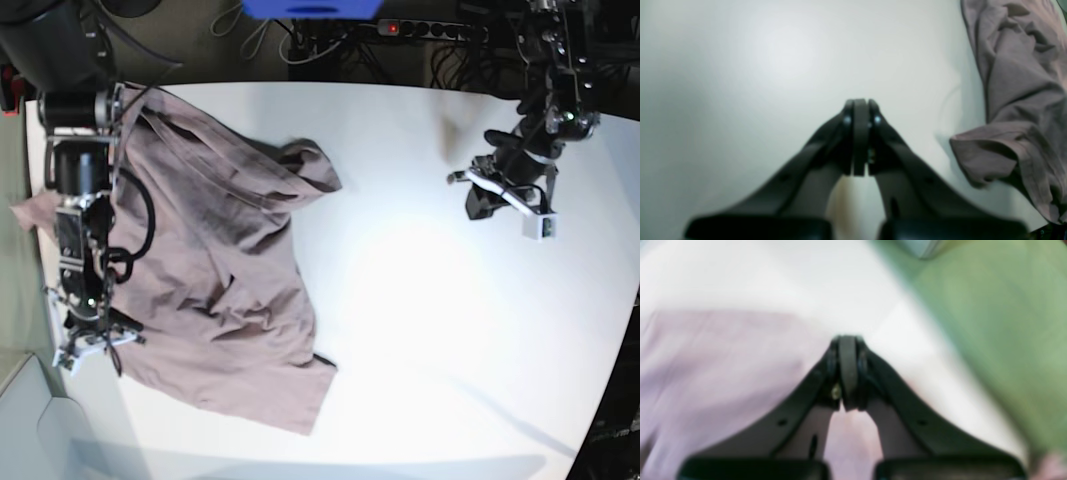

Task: Layout the t-shirt on the table in an organized manner, then fold the t-shirt properly
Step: 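Reach the left gripper into the bunched shirt middle and grasp fabric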

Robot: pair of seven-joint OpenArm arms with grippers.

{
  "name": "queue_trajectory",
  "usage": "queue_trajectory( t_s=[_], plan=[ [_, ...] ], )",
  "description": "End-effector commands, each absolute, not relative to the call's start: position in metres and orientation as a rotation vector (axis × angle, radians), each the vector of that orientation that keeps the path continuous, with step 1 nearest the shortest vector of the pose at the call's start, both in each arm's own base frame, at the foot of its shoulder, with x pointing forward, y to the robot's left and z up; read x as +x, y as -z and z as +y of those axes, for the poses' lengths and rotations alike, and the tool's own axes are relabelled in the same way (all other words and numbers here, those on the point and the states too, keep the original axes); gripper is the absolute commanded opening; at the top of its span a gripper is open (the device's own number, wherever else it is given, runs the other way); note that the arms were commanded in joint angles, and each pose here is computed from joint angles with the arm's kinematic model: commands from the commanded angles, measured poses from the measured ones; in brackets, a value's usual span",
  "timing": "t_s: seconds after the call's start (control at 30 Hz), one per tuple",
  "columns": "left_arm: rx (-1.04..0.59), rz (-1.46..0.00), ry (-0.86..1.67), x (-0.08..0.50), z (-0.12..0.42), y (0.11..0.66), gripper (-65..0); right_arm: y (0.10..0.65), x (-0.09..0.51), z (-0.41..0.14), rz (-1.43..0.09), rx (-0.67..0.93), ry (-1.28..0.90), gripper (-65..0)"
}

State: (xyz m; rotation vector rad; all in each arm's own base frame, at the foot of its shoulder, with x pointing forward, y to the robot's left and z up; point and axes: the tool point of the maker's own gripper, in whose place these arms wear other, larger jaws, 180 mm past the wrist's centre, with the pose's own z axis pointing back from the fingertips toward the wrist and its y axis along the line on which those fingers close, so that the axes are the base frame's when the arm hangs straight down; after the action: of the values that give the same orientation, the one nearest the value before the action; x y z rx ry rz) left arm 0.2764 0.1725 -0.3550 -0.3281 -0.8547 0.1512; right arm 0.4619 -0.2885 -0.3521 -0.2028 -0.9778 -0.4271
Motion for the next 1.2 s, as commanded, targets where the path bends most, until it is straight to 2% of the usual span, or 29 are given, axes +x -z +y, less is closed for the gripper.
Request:
queue_trajectory(
  t_s=[0.0, 0.2, 0.37, 0.43, 0.5, 0.57, 0.63, 0.7, 0.93, 1.07, 1.17],
  plan=[
    [-0.347, -0.912, -0.152, 0.286, 0.170, 0.340, -64.8, 0.310, 0.477, -0.284, -1.103, -0.175, 0.389, -65.0],
    [-0.398, -0.944, -0.175, 0.297, 0.153, 0.332, -64.5, 0.284, 0.423, -0.195, -1.139, 0.035, 0.197, -65.0],
    [-0.416, -0.958, -0.175, 0.305, 0.148, 0.328, -64.4, 0.281, 0.368, -0.131, -1.078, 0.169, 0.004, -64.8],
    [-0.431, -0.944, -0.159, 0.304, 0.139, 0.330, -63.1, 0.290, 0.352, -0.127, -1.027, 0.175, -0.006, -60.2],
    [-0.459, -0.930, -0.116, 0.309, 0.124, 0.326, -57.5, 0.301, 0.338, -0.126, -0.982, 0.175, -0.008, -54.0],
    [-0.483, -0.923, -0.086, 0.313, 0.111, 0.323, -48.9, 0.312, 0.328, -0.129, -0.949, 0.166, -0.001, -48.8],
    [-0.528, -0.926, -0.084, 0.318, 0.091, 0.321, -39.8, 0.321, 0.319, -0.146, -0.925, 0.129, 0.017, -44.9],
    [-0.568, -0.905, -0.100, 0.324, 0.075, 0.327, -34.0, 0.328, 0.309, -0.166, -0.903, 0.090, 0.049, -42.7],
    [-0.660, -0.752, -0.123, 0.344, 0.026, 0.369, -33.1, 0.340, 0.279, -0.228, -0.850, -0.033, 0.148, -42.4],
    [-0.710, -0.683, -0.132, 0.350, -0.006, 0.383, -33.0, 0.344, 0.268, -0.242, -0.830, -0.064, 0.158, -42.4],
    [-0.744, -0.685, -0.166, 0.356, -0.023, 0.386, -33.0, 0.348, 0.262, -0.244, -0.812, -0.071, 0.156, -42.5]
  ],
)
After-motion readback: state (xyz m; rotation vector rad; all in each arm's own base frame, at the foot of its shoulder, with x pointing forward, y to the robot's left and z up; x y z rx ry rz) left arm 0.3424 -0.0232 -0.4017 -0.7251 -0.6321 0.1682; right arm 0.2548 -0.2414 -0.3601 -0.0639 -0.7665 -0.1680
